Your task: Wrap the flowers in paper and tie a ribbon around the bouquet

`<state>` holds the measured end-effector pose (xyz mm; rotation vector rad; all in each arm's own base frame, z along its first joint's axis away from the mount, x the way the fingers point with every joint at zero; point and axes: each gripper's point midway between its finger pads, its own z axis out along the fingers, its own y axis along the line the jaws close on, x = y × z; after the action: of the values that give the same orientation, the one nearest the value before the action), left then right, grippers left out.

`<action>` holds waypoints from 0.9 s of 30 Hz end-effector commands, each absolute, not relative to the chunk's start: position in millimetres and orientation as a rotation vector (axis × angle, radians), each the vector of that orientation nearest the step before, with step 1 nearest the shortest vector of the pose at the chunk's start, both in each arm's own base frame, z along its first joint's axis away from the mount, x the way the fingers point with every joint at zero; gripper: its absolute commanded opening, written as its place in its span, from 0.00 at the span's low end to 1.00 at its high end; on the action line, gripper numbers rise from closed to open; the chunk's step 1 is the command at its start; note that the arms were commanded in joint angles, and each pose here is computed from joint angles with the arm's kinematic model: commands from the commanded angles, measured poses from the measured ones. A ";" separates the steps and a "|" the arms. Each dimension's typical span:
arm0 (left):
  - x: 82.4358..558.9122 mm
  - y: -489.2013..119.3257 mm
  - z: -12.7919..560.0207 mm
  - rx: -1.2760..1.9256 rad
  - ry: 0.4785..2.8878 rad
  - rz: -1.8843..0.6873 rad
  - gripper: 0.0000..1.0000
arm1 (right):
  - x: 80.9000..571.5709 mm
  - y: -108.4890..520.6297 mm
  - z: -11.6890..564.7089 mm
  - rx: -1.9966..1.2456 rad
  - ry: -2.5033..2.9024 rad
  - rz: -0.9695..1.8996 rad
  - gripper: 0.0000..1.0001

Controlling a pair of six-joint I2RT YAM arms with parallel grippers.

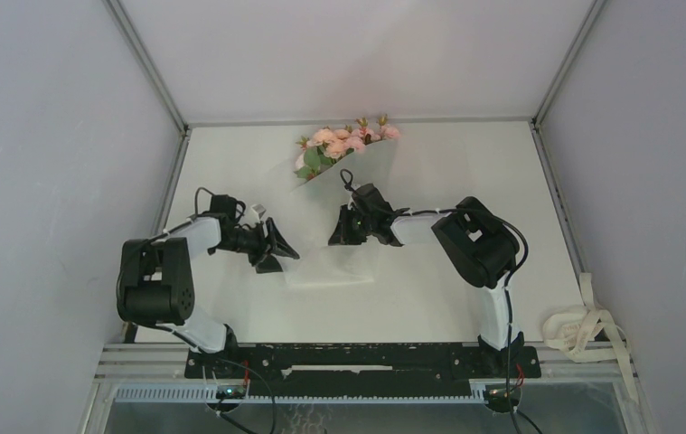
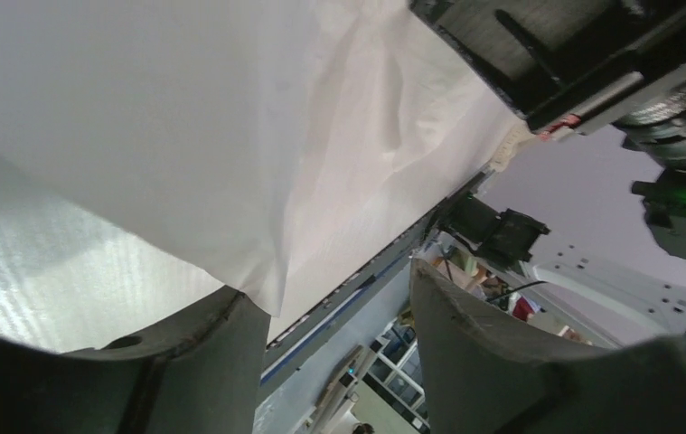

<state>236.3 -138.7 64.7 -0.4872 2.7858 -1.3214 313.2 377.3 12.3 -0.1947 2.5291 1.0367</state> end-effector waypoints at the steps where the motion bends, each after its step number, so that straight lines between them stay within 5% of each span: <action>1: 239.2 -133.8 46.2 -0.494 2.789 -1.223 0.60 | 304.9 369.8 13.2 -0.200 2.571 0.966 0.08; 7: 255.0 -118.5 27.1 -0.464 2.810 -1.057 0.69 | 306.7 369.4 16.5 -0.210 2.558 0.961 0.08; 13: 264.7 -100.7 4.8 -0.548 2.769 -0.975 0.64 | 303.7 369.9 12.1 -0.210 2.575 0.968 0.08; 16: 268.8 -103.7 10.1 -0.535 2.754 -1.018 0.52 | 301.8 369.1 7.4 -0.208 2.589 0.960 0.08; 23: 281.1 -101.9 40.1 -0.416 2.665 -0.980 0.02 | 301.7 372.6 6.2 -0.177 2.593 0.978 0.07; 27: 284.6 -107.6 63.6 -0.272 2.622 -0.926 0.00 | 300.6 373.7 8.7 -0.132 2.585 1.023 0.07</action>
<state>268.6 -106.2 30.0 -0.4709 2.7253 -1.0041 310.4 375.9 13.2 -0.1773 2.5448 1.0193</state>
